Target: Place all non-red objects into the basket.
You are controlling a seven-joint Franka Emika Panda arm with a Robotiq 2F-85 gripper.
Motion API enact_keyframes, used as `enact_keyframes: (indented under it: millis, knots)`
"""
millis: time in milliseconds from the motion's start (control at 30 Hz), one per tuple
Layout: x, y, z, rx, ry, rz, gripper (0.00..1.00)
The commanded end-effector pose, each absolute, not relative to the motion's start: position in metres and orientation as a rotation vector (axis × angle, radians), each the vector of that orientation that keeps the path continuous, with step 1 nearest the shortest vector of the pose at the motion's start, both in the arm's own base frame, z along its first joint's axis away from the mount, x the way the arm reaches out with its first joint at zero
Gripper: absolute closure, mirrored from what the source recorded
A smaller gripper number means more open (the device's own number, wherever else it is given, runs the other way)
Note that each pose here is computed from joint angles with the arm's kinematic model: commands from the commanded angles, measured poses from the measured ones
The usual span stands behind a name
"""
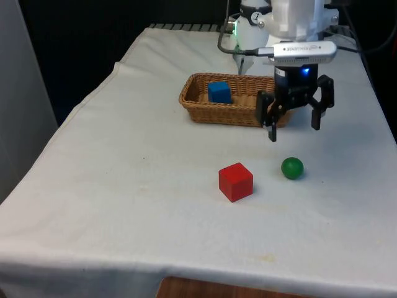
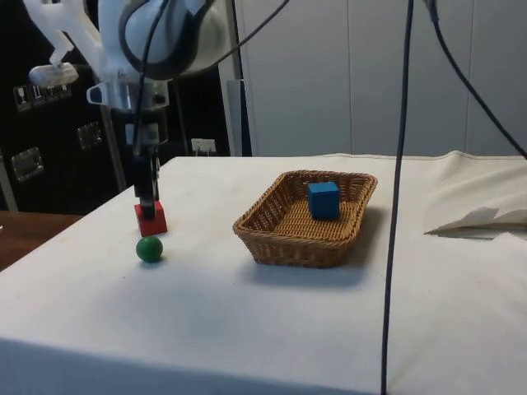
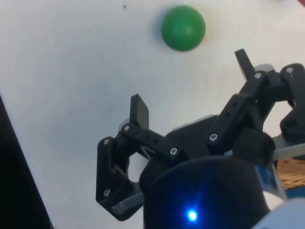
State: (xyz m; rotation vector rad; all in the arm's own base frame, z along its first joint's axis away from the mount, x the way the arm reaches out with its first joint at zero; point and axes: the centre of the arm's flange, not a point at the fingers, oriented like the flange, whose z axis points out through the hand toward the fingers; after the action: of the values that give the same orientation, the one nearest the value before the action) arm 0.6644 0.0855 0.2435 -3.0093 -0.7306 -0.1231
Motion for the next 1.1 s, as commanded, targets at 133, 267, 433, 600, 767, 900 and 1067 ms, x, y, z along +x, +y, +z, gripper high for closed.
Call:
enact_keyframes:
  millis: [133, 267, 433, 600, 767, 900, 1067]
  knots:
    - [0.676, 0.091, 0.235, -3.008, -0.73, -0.115, 0.0]
    - [0.686, 0.094, 0.228, -3.006, -0.734, -0.115, 0.0]
    - [0.688, 0.095, 0.221, -3.002, -0.74, -0.106, 0.0]
    - [0.689, 0.094, 0.215, -3.002, -0.744, -0.105, 0.0]
    - [0.69, 0.094, 0.204, -2.994, -0.749, -0.088, 0.0]
    - [0.689, 0.094, 0.201, -3.0, -0.751, -0.083, 0.0]
    - [0.691, 0.094, 0.19, -2.995, -0.758, -0.073, 0.0]
